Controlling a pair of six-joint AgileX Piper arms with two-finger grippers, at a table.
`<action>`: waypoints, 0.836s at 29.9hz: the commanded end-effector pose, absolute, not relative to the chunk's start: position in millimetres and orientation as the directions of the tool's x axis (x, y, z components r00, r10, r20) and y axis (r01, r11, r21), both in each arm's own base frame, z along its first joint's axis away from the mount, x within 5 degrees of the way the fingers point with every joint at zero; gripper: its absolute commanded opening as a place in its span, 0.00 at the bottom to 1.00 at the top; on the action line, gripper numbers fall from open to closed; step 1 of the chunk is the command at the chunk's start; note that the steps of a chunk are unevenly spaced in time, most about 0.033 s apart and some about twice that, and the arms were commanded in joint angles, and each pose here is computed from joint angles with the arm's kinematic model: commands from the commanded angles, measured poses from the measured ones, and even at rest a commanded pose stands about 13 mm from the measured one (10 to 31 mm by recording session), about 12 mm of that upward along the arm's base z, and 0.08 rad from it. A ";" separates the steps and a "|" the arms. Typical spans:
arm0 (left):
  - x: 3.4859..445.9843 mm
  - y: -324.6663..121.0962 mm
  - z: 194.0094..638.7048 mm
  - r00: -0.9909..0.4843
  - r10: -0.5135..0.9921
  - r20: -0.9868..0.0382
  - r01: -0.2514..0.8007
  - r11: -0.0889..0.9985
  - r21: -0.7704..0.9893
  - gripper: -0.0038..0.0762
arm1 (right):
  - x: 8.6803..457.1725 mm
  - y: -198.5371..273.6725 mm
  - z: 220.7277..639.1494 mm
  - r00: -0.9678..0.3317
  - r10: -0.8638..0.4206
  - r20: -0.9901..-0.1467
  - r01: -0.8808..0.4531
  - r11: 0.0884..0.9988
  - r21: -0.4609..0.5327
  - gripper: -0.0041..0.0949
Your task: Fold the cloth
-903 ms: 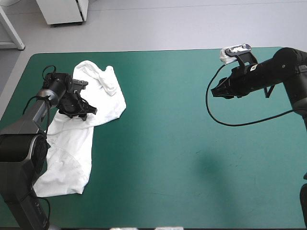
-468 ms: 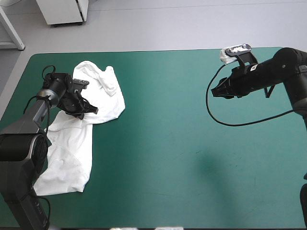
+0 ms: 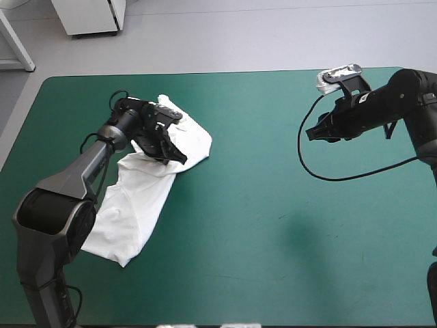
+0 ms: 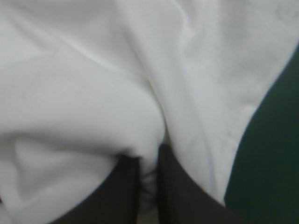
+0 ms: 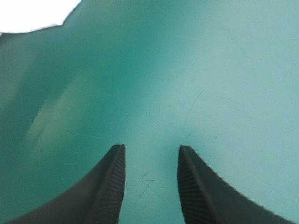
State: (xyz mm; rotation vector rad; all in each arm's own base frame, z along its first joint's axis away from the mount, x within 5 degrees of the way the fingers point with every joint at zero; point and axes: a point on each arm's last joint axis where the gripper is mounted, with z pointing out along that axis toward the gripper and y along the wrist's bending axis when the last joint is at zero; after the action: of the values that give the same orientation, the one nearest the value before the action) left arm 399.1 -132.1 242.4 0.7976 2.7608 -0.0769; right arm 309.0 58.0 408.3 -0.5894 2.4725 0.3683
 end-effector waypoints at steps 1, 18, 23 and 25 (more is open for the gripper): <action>381.2 -173.1 281.0 -0.729 0.572 -0.375 0.610 0.792 0.022 0.04 | 299.3 57.7 427.3 -0.704 -0.317 -0.635 -0.490 0.864 0.112 0.41; 292.4 -305.4 295.7 -0.466 0.764 -0.446 0.870 0.487 -0.075 0.04 | 300.2 53.3 425.3 -0.718 -0.320 -0.619 -0.462 0.883 0.079 0.41; 282.3 -315.1 295.8 -0.435 0.780 -0.449 0.888 0.453 -0.074 0.04 | 300.2 53.3 425.3 -0.719 -0.318 -0.618 -0.460 0.884 0.081 0.41; 286.2 -312.9 295.3 -0.439 0.776 -0.453 0.884 0.464 -0.061 0.04 | 300.2 53.3 425.3 -0.720 -0.315 -0.618 -0.458 0.885 0.082 0.41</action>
State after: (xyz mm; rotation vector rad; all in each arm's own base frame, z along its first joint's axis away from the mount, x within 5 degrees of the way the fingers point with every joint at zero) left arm 288.1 -314.9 261.7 1.4596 2.4548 -0.3658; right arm 309.8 53.5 406.8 -0.5609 2.4978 0.3058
